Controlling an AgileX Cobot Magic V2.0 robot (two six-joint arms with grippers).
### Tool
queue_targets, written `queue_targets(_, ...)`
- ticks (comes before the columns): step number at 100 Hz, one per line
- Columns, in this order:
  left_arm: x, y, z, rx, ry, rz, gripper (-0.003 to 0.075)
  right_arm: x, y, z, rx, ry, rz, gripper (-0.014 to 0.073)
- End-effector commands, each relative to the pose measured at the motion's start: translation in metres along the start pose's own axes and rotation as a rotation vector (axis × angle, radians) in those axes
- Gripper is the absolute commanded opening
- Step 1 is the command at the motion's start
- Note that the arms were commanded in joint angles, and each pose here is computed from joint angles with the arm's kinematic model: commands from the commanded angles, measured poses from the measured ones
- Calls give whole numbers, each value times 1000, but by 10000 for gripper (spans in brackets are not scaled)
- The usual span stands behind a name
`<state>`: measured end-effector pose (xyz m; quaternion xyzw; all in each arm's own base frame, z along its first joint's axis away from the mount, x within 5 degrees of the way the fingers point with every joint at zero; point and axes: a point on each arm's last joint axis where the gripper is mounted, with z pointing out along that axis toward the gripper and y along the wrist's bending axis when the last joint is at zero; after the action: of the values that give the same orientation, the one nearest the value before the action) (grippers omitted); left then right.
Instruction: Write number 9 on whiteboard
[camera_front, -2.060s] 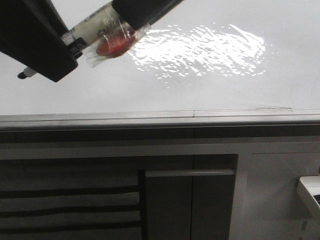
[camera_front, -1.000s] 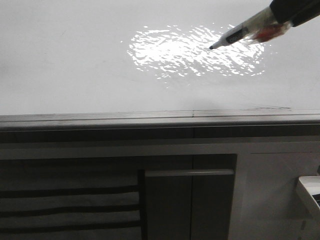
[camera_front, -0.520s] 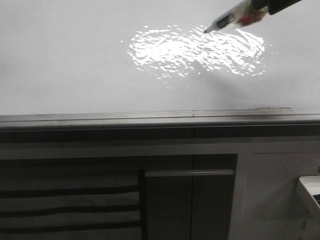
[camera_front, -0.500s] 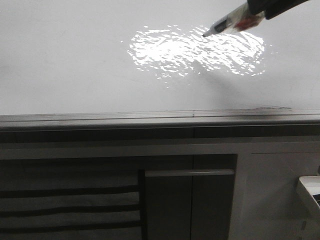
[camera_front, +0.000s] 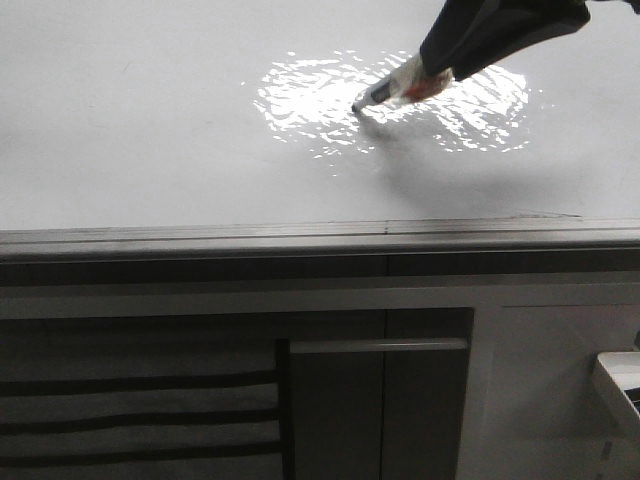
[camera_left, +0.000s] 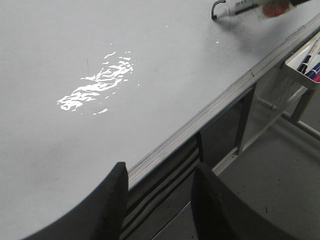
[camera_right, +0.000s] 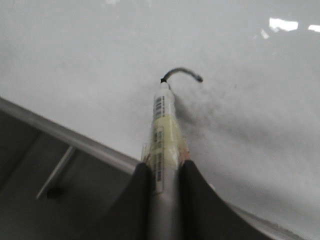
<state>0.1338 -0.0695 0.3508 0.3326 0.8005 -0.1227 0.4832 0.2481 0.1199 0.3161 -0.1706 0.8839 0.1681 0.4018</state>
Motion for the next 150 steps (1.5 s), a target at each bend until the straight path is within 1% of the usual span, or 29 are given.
queue_targets(1,-13,3,-6,-36,-96,-34,282,-6,-7,-7,35,6,-41,-64)
queue_targets(7,-13,4,-6,-38,-98,-34,282,-8,-13,-13,55,-15,-24,-64)
queue_targets(13,-13,4,-6,-39,-99,-34,282,-13,-19,-22,80,-73,-4,-64)
queue_targets(20,-13,4,-6,-39,-99,-34,282,-18,-20,-30,87,-121,5,-64)
queue_targets(48,-14,4,-6,-42,-103,-34,282,-24,-19,-33,85,-139,1,-64)
queue_targets(70,-14,4,-6,-42,-103,-34,282,-17,-18,-32,69,-72,11,-64)
queue_targets(76,-14,4,-6,-42,-103,-34,282,-8,-15,-27,44,-26,34,-64)
queue_targets(84,-14,4,-6,-44,-105,-34,282,11,-9,-16,25,31,25,-64)
queue_targets(91,-14,4,-6,-44,-105,-34,282,24,-8,-9,22,52,22,-64)
queue_targets(95,-14,4,-6,-44,-106,-32,282,26,-9,-8,25,52,24,-64)
queue_targets(102,-14,5,-5,-47,-106,-31,282,22,-8,-10,23,37,21,-64)
queue_targets(116,-17,5,-6,-54,-124,-10,282,-2,5,-40,-10,-78,-26,-64)
queue_targets(121,-20,3,-8,-39,-130,30,282,-7,13,-53,-32,-105,-64,-64)
queue_targets(128,-26,-3,-7,21,-124,91,282,-9,25,-70,-74,-95,-193,-64)
queue_targets(135,-32,-14,-3,137,-104,179,282,-5,36,-83,-125,-45,-371,-64)
queue_targets(140,-36,-23,2,236,-84,250,283,0,43,-91,-169,1,-536,-64)
queue_targets(143,-38,-29,7,291,-72,290,282,4,47,-95,-194,24,-611,-64)
queue_targets(150,-44,-41,20,395,-57,327,283,10,54,-98,-243,60,-711,-64)
